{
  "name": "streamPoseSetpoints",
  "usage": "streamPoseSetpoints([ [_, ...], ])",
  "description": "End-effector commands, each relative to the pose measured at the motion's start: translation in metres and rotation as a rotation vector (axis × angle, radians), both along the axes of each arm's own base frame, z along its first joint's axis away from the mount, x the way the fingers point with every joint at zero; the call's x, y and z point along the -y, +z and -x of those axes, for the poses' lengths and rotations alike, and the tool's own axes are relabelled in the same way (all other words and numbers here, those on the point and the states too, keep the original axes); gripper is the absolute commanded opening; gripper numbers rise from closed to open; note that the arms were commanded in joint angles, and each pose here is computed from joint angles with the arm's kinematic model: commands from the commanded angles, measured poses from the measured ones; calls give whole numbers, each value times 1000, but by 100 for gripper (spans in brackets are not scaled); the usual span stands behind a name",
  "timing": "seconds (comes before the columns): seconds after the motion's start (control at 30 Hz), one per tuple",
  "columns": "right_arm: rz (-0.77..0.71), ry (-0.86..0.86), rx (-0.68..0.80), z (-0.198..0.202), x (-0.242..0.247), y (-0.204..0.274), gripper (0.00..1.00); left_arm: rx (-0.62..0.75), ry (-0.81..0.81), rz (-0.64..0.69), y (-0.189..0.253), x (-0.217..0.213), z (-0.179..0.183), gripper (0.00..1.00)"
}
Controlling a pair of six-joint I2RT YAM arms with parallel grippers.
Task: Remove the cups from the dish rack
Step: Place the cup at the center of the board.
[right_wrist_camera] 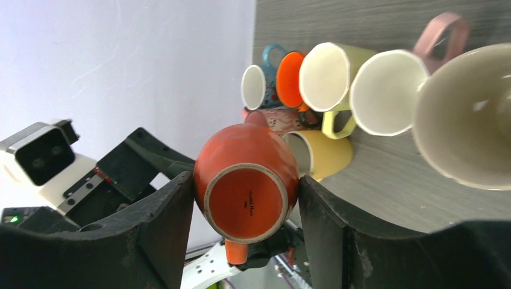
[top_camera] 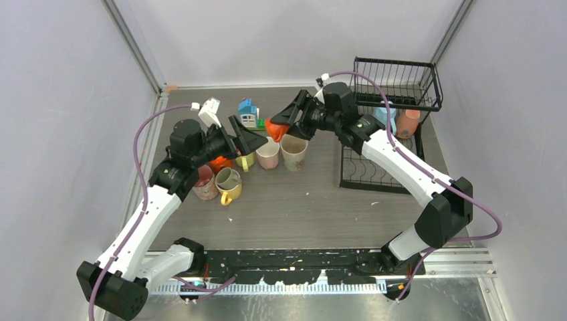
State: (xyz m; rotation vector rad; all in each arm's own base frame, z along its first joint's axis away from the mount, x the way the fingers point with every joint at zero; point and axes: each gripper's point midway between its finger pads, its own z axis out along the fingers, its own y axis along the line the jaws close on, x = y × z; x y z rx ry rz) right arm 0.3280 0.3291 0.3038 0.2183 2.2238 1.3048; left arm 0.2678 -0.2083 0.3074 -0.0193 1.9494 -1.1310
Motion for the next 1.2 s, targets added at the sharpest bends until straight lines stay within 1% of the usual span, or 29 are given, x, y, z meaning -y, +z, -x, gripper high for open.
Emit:
streamPoseSetpoints([
  [0.0,-213,65,69,15,-22,55,35,59,-28,85,23,9,0,91],
  [0.13,-249,87,45,20,-30,53,34,49,-29,126,26,12,-1,85],
  [0.2,-264,97,34,22,-34,51,34,41,-34,150,28,14,-1,80],
  [0.33,-282,115,7,26,-39,46,34,39,-47,181,29,17,-3,68],
  [0.37,-281,117,-1,27,-40,44,34,31,-48,183,27,18,-3,63],
  [0.43,-301,121,15,26,-41,48,34,48,-56,198,32,20,-4,57],
  [0.6,-313,132,-1,29,-44,43,34,52,-63,211,35,22,-5,49],
  [0.9,-317,140,-14,31,-46,37,34,70,-64,202,39,22,-7,45],
  [1.17,-346,149,-32,32,-50,36,34,77,-69,216,41,23,-8,36],
])
